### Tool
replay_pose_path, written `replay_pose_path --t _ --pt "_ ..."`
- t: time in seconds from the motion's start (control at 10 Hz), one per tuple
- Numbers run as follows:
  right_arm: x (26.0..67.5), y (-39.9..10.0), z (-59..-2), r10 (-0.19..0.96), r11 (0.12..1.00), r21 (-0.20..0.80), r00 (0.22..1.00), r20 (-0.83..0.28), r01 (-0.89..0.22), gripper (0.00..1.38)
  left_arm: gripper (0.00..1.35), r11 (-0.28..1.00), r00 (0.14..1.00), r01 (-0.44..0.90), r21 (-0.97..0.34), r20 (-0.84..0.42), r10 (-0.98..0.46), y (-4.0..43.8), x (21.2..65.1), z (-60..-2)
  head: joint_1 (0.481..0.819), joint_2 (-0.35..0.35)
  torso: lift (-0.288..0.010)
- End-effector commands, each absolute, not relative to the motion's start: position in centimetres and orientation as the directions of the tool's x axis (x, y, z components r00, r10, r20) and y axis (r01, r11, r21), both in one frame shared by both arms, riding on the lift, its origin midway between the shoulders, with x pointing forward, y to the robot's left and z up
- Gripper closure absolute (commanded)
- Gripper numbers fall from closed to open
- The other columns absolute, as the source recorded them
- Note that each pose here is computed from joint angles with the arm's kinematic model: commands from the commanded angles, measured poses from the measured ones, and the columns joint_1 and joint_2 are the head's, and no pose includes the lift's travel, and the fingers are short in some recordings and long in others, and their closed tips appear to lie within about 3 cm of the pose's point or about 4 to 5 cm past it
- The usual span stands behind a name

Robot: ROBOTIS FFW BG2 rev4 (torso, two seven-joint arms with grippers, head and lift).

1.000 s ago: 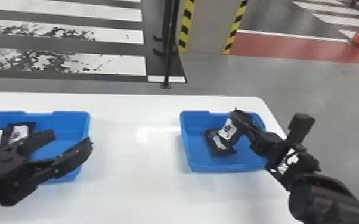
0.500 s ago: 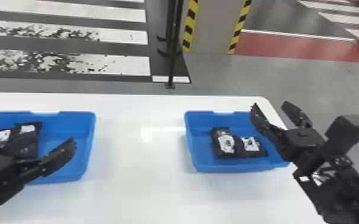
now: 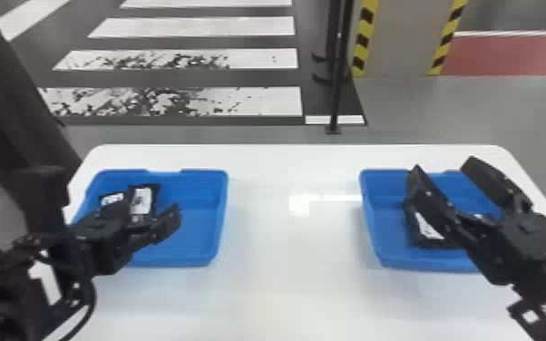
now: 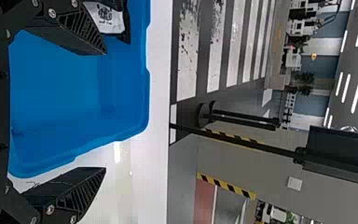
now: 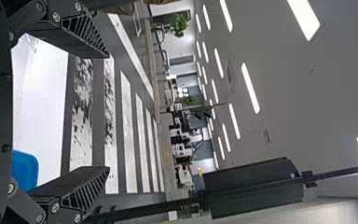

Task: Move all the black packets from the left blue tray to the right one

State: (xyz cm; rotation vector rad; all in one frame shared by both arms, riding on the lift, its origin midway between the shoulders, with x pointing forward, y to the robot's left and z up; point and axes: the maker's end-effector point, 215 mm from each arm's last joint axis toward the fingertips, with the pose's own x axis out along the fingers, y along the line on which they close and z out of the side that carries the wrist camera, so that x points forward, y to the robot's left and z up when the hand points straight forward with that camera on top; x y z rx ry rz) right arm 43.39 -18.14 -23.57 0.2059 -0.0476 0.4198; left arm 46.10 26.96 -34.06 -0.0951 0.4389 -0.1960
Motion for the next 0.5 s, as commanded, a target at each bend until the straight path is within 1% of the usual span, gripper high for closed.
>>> replay_pose_path --t 0.0,0.1,0.2,0.4 --pt "42.9 -16.4 -24.7 0.439 0.866 0.233 0.896 0.068 -0.443 0.18 0.16 0.984 0.882 0.138 -0.112 -0.439 -0.173 28.0 48.1 -35.4 0.695 0.095 -0.14" --pt "42.7 -15.7 -25.4 0.461 0.852 0.25 0.886 0.056 -0.46 0.18 0.16 0.991 0.877 0.108 -0.073 -0.463 -0.13 29.4 49.4 -36.0 0.695 0.127 -0.14" --pt "42.4 -15.1 -26.0 0.477 0.841 0.267 0.878 0.044 -0.47 0.18 0.16 0.993 0.869 0.109 -0.048 -0.48 -0.119 29.7 50.1 -36.4 0.695 0.151 -0.14" --pt "42.3 -14.7 -26.5 0.485 0.831 0.292 0.874 0.04 -0.475 0.18 0.16 0.993 0.866 0.105 -0.048 -0.486 -0.115 30.0 50.1 -36.6 0.695 0.174 -0.14"
